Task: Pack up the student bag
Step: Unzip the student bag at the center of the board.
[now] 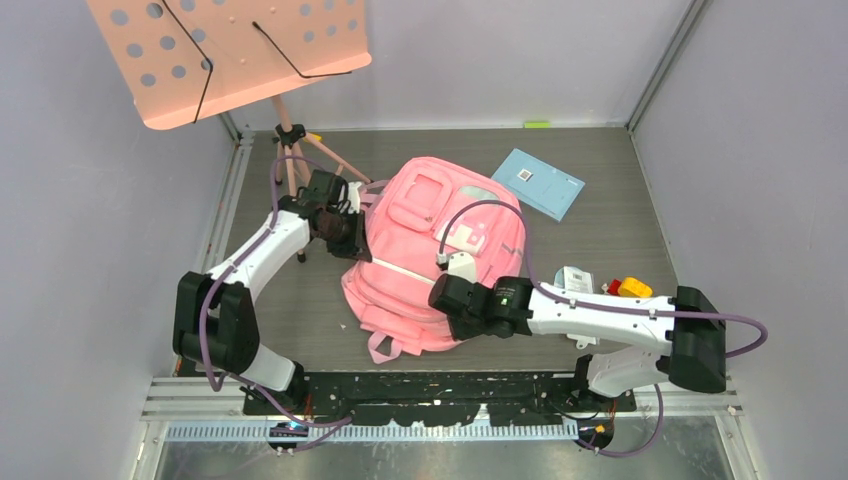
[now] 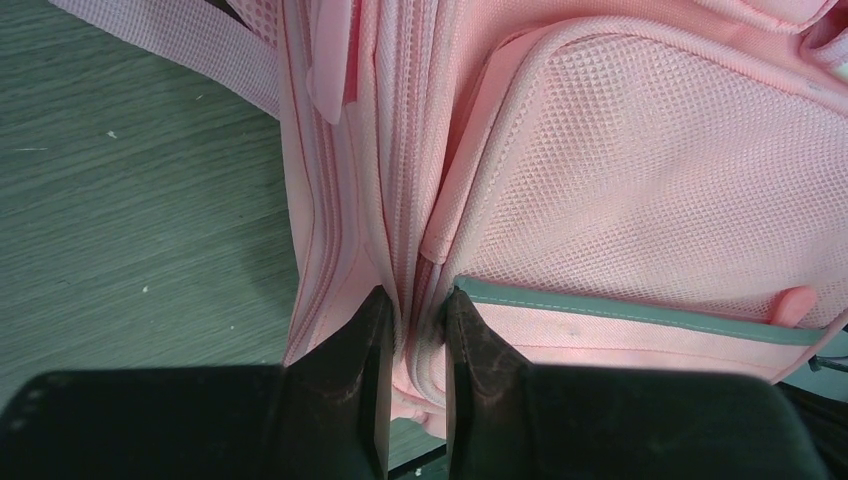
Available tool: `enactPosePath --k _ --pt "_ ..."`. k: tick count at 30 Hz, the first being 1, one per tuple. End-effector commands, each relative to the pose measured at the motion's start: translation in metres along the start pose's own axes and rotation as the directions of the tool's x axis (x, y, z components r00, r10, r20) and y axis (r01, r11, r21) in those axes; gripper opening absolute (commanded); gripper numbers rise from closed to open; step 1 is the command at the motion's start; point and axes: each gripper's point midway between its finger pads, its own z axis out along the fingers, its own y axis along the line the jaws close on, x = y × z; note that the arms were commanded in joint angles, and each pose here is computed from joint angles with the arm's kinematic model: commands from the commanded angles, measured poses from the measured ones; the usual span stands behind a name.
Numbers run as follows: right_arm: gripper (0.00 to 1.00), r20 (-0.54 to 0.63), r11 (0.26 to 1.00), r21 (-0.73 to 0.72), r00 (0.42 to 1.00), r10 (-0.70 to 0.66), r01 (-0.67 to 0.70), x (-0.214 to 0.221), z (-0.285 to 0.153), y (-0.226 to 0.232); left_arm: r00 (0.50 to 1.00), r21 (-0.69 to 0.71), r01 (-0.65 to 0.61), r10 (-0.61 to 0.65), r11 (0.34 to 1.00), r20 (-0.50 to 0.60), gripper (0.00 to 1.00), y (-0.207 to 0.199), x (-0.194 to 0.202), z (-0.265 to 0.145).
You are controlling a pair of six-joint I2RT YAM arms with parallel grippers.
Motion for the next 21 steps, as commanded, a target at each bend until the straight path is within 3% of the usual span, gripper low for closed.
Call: enactPosePath --k 1,12,21 --pt "0.01 0.148 0.988 -0.117 0.982 0.115 -0.098 -0.035 -0.009 0.042 0.998 -0.006 0.008 -0.008 1.000 0.059 0.00 -0.002 -0.008 -0.015" --pt "0.01 0.203 0.983 -0.176 0.976 0.079 -0.043 -0.049 0.004 0.102 0.998 0.013 0.012 -0.013 1.000 0.066 0.00 -0.007 -0.007 -0.017" --pt "0.01 0.277 0.967 -0.248 0.952 0.131 -0.061 -0.070 0.011 0.137 0.998 0.023 0.012 -0.013 1.000 0.068 0.00 -0.009 -0.008 -0.018"
